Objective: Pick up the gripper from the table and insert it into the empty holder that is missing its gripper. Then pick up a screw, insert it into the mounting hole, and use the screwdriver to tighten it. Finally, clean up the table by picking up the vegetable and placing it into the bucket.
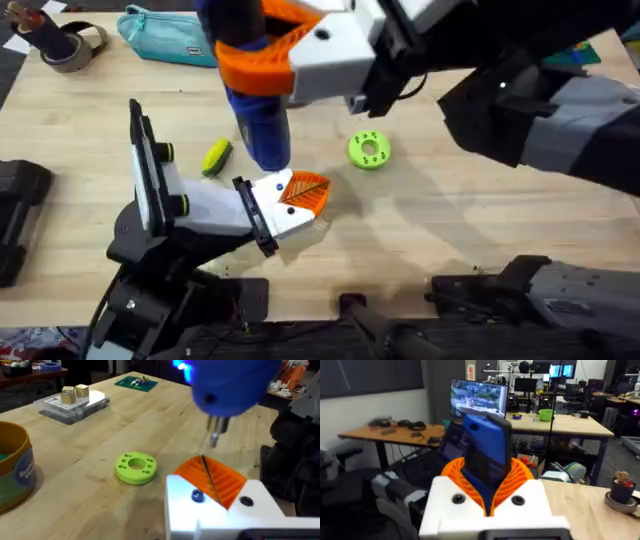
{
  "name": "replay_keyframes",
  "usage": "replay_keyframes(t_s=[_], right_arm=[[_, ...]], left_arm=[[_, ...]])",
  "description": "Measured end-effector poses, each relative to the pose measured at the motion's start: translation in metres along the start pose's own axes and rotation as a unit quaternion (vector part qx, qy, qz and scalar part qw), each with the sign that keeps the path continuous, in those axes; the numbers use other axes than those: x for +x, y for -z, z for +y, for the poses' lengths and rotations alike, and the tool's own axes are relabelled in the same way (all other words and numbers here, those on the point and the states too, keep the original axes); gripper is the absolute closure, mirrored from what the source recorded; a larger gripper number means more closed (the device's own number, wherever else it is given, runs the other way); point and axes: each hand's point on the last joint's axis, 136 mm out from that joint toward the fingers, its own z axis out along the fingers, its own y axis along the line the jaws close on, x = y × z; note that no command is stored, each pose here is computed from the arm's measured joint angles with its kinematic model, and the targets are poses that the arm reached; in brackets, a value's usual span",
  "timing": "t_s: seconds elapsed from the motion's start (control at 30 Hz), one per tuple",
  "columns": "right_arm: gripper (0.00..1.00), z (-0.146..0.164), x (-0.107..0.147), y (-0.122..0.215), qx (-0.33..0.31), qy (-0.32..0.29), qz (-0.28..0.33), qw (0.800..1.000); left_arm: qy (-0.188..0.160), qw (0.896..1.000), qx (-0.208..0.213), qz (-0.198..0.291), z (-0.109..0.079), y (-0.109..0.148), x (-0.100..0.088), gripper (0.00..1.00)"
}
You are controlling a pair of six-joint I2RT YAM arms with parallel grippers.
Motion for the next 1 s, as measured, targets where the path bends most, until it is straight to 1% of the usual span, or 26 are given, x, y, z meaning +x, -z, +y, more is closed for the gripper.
replay_keyframes(t_s=[0.13, 0.2, 0.37, 0.67, 0.8, 1.0], right_arm=[[0.968, -0.007, -0.002, 0.007, 0.012, -0.035, -0.001, 0.999], [0.968, -0.010, -0.004, 0.010, 0.018, -0.039, -0.003, 0.999], [0.970, -0.011, -0.009, 0.013, 0.020, -0.017, -0.009, 1.000], [0.970, -0.010, -0.007, 0.011, 0.017, 0.042, -0.008, 0.999], [0.968, -0.010, -0.005, 0.011, 0.017, 0.054, -0.007, 0.998], [0.970, -0.009, 0.005, 0.012, 0.017, 0.059, -0.001, 0.998]], left_arm=[[0.000, 1.000, 0.000, 0.000, 0.000, 0.000, 0.000, 0.989], [0.000, 1.000, 0.000, 0.000, 0.000, 0.000, 0.000, 0.989], [0.000, 1.000, 0.000, 0.000, 0.000, 0.000, 0.000, 0.989], [0.000, 1.000, 0.000, 0.000, 0.000, 0.000, 0.000, 0.989], [0.000, 1.000, 0.000, 0.000, 0.000, 0.000, 0.000, 0.989], [0.000, 1.000, 0.000, 0.000, 0.000, 0.000, 0.000, 0.989]])
